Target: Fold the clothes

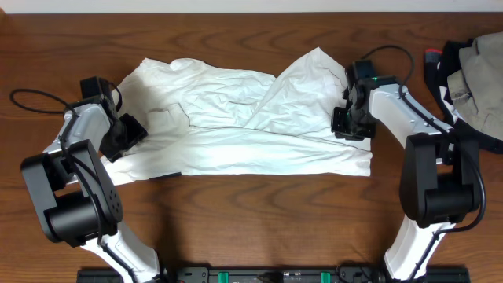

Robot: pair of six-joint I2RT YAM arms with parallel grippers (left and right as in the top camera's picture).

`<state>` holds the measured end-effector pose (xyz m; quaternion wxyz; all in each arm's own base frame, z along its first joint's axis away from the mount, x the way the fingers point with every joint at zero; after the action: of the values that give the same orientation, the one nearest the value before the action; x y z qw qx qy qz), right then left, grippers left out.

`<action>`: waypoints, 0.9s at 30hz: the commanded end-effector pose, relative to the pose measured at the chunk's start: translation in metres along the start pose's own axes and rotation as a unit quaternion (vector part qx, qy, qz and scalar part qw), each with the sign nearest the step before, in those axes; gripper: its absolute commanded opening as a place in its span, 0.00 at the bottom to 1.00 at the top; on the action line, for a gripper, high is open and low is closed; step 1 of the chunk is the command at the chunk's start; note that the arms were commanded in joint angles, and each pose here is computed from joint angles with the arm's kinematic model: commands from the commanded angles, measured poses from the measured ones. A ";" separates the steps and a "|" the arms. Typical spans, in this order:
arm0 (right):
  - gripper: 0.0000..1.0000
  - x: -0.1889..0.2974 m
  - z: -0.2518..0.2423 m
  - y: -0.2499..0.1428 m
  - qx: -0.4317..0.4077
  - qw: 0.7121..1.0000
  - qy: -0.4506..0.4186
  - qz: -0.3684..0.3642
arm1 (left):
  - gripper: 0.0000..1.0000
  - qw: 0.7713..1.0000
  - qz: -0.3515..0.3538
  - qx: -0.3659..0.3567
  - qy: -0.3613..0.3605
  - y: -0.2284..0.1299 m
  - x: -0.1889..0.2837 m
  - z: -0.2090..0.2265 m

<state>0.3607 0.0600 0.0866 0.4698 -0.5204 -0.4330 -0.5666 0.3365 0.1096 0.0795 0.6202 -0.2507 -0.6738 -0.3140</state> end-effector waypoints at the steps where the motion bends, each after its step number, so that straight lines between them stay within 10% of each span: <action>1: 0.13 0.028 0.009 0.007 0.029 0.999 0.021 -0.033 | 0.68 1.000 0.006 0.009 0.020 -0.001 -0.007 0.007; 11: 0.18 0.048 0.070 -0.034 0.158 0.986 0.056 -0.026 | 0.68 1.000 0.003 0.009 0.019 0.000 -0.007 0.006; 27: 0.18 -0.023 0.073 -0.043 0.111 0.992 0.021 0.063 | 0.68 1.000 0.005 0.009 0.020 -0.001 -0.007 0.006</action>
<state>0.3351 0.1433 0.0816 0.5689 -0.4586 -0.4652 -0.4997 0.3366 0.1096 0.0795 0.6202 -0.2504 -0.6738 -0.3140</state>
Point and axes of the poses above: each gripper's point midway between its finger pads, its own x axis back along the fingers, its own z axis along the line the jaws close on, y = z × x, the point moved 8 cm from there along x, back along the fingers
